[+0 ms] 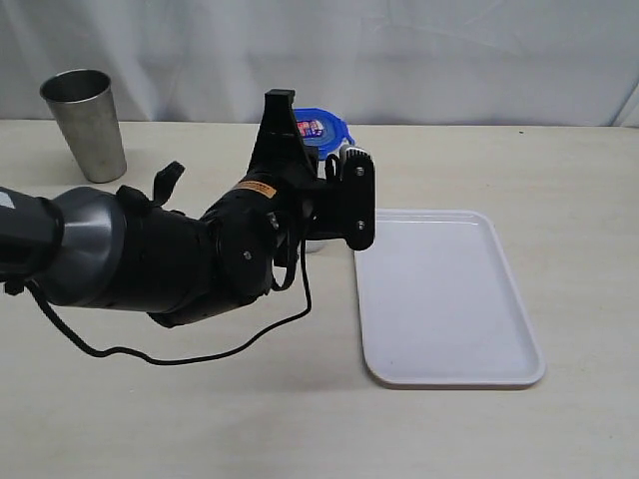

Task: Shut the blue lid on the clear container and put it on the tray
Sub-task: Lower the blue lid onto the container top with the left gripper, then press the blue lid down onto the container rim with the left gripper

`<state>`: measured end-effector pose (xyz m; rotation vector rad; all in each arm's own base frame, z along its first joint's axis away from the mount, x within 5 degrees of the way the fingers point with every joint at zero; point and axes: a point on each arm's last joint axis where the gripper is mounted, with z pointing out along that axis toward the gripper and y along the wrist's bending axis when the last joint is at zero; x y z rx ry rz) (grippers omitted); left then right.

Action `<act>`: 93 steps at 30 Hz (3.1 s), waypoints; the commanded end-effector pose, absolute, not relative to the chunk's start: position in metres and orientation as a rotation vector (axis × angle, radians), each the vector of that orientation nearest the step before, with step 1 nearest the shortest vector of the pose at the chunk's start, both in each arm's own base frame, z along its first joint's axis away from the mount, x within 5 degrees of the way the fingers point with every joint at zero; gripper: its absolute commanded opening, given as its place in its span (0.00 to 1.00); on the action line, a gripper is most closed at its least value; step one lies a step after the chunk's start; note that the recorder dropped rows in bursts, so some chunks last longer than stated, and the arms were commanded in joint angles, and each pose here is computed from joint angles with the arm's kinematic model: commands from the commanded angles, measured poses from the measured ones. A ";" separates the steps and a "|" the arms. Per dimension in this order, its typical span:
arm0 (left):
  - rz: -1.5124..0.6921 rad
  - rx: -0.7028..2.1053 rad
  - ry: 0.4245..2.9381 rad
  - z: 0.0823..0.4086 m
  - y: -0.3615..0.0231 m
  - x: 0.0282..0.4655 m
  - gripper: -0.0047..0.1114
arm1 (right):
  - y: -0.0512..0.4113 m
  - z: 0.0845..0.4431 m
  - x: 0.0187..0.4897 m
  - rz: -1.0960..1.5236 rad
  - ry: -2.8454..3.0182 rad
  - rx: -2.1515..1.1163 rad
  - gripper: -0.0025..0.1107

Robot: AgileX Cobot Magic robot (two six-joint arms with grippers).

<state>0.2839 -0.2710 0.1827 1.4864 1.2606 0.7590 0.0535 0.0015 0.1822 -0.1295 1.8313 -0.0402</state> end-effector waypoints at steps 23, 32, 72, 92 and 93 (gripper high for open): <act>0.714 1.468 1.353 0.180 -0.268 0.282 0.04 | 0.001 0.183 0.054 -0.042 1.819 -0.126 0.06; 0.716 1.457 1.367 0.180 -0.267 0.282 0.14 | 0.001 0.183 0.054 -0.042 1.819 -0.126 0.06; 0.626 1.183 1.650 0.207 -0.237 0.267 0.51 | 0.001 0.183 0.054 -0.042 1.819 -0.126 0.06; 0.306 0.976 1.776 0.218 -0.225 0.255 0.04 | 0.001 0.183 0.054 -0.042 1.819 -0.126 0.06; 0.254 0.940 1.806 0.219 -0.225 0.259 0.04 | 0.001 0.183 0.054 -0.042 1.819 -0.126 0.06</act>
